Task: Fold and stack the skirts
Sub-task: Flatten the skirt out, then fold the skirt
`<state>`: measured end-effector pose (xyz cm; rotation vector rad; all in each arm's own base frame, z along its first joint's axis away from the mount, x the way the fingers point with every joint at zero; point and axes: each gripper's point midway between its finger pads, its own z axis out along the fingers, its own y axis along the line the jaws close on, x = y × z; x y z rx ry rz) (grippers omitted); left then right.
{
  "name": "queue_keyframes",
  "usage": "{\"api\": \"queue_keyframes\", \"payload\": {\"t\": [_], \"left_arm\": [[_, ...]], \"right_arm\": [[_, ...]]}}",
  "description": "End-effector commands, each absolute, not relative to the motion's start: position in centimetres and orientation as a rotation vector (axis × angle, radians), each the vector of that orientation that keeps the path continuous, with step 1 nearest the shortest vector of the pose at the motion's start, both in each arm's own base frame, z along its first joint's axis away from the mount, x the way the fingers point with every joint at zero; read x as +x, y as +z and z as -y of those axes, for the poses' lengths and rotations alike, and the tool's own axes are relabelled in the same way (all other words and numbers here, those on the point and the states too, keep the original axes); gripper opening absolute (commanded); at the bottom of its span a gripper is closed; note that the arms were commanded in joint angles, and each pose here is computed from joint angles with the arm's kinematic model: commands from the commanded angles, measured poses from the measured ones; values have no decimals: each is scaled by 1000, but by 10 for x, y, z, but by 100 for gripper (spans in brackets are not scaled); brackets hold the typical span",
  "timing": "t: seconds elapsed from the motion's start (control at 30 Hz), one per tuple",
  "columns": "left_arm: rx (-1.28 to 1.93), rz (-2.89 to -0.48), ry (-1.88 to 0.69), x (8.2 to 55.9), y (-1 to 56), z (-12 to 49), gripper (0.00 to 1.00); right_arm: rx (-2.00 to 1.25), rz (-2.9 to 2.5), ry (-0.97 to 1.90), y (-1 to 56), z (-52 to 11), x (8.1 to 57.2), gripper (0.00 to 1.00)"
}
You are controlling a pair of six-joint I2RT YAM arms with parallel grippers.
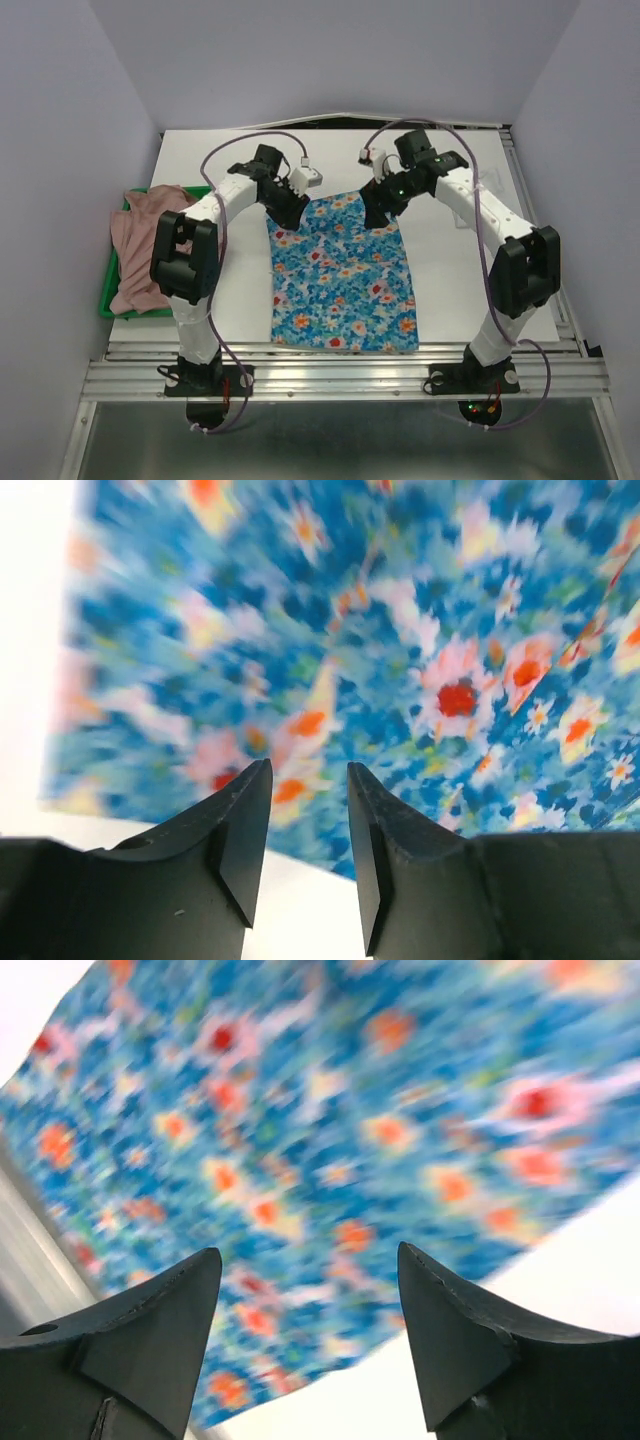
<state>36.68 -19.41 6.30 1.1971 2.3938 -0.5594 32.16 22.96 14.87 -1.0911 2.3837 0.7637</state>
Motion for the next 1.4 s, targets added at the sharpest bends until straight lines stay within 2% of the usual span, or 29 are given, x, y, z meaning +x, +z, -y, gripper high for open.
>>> {"api": "queue_keyframes", "payload": {"t": [0.0, 0.23, 0.5, 0.7, 0.9, 1.1, 1.2, 1.3, 1.37], "left_arm": [[1179, -2040, -508, 425, 177, 205, 48], [1088, -2117, -485, 468, 159, 197, 48], [1029, -2163, -560, 461, 143, 188, 48], [985, -2203, -554, 455, 130, 170, 48], [966, -2262, -477, 468, 113, 153, 49], [1033, -2326, -445, 478, 85, 147, 49], [1061, -2341, -458, 477, 76, 147, 49], [1081, -2364, -476, 475, 63, 147, 49], [1092, -2380, -485, 473, 58, 147, 49]], "right_arm": [[-1073, -2224, 473, 183, -198, 410, 76], [-994, -2073, 304, 176, -186, 519, 71], [-1145, -1894, 262, 137, -192, 576, 69], [-1306, -1910, 298, 75, -194, 571, 67], [-1404, -1976, 311, 31, -186, 555, 59], [-1444, -1996, 321, 20, -184, 550, 41], [-1462, -1999, 333, 21, -184, 545, 27], [-1471, -1996, 339, 22, -184, 543, 19], [-1473, -1995, 338, 24, -184, 543, 19]]}}
